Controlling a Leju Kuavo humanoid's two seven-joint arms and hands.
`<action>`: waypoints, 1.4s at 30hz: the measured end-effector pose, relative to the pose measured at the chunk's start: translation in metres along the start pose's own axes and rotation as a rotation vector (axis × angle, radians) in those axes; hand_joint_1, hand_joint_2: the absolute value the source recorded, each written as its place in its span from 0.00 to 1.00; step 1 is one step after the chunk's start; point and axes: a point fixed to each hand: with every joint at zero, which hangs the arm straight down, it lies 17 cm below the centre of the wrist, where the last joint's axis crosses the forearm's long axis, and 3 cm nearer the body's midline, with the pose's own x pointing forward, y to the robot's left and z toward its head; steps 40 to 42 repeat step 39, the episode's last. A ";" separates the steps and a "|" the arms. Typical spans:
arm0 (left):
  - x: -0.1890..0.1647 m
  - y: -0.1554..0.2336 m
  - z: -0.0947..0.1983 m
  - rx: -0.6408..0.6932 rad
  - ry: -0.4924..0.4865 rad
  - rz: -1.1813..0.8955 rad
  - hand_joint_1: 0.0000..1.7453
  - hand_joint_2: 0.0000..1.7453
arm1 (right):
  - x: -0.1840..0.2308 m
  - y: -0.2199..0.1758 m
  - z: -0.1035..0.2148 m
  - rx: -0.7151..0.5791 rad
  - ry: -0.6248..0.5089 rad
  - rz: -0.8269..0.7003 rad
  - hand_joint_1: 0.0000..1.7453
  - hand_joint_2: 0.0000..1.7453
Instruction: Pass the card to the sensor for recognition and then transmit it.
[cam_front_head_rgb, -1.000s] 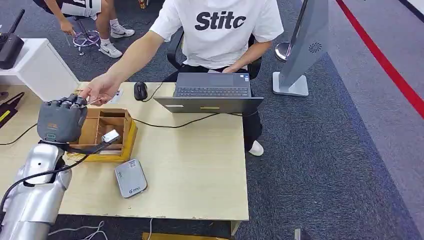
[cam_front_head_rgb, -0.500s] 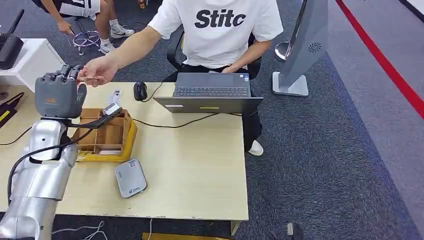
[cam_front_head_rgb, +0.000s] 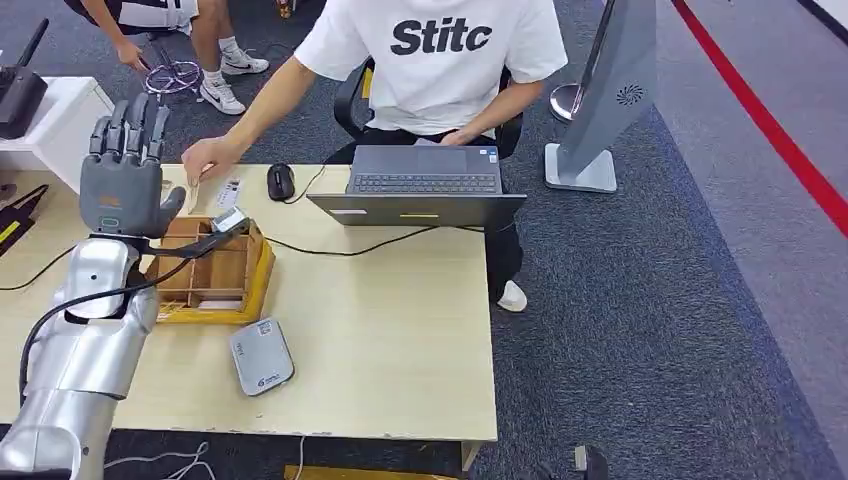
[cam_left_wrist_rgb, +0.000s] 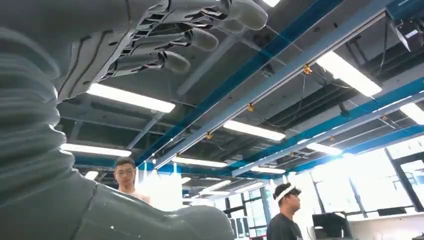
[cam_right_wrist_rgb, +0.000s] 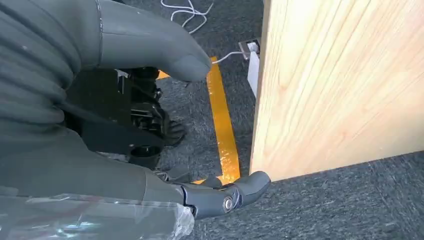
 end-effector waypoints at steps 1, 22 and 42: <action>0.000 0.000 0.000 0.000 -0.001 0.000 0.00 1.00 | 0.000 0.000 0.000 0.000 0.000 0.000 0.00 1.00; -0.099 0.142 0.146 0.589 0.412 1.291 0.00 1.00 | -0.021 -0.047 0.022 -0.113 -0.039 -0.231 0.00 1.00; -0.184 0.087 0.336 0.562 0.800 1.319 1.00 1.00 | -0.025 -0.077 0.030 -0.196 -0.063 -0.362 1.00 1.00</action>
